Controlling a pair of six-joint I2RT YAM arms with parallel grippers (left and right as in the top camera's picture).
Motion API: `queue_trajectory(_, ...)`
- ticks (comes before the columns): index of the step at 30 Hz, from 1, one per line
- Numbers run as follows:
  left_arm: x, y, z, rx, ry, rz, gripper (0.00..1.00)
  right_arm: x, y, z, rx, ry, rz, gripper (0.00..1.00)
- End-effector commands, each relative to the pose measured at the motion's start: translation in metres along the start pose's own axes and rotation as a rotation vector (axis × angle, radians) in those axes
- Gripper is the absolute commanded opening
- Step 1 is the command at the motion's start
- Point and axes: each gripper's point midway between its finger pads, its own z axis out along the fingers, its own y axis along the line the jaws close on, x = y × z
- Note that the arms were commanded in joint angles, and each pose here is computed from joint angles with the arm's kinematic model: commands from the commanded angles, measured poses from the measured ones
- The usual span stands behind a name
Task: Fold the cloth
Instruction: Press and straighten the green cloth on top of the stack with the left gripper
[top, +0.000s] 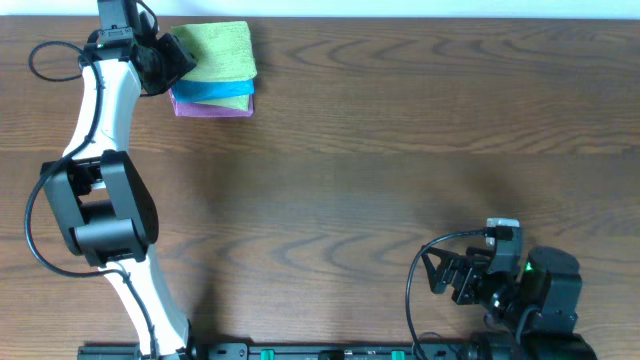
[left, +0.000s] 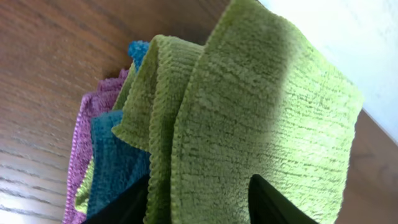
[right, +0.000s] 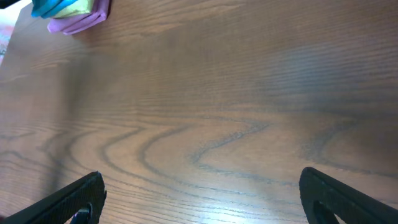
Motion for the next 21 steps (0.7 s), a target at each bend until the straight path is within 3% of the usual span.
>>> queue_trajectory(1,-0.006,0.007,0.003,-0.025,-0.012,0.046,0.54,0.0,-0.001,0.0,0.003,-0.004,0.016,0.99)
queue_trajectory(4,-0.007,0.016,0.002,-0.074,-0.019,0.047,0.55,0.0,-0.001,0.0,0.003,-0.004,0.016,0.99)
queue_trajectory(10,-0.013,0.03,-0.005,-0.111,-0.033,0.061,0.67,0.0,-0.001,0.0,0.003,-0.004,0.016,0.99)
queue_trajectory(17,-0.028,0.044,-0.026,-0.117,-0.07,0.028,0.65,0.0,-0.001,0.0,0.003,-0.004,0.016,0.99)
queue_trajectory(21,-0.04,0.034,-0.053,-0.096,-0.122,0.035,0.58,0.0,-0.001,0.0,0.003,-0.004,0.016,0.99)
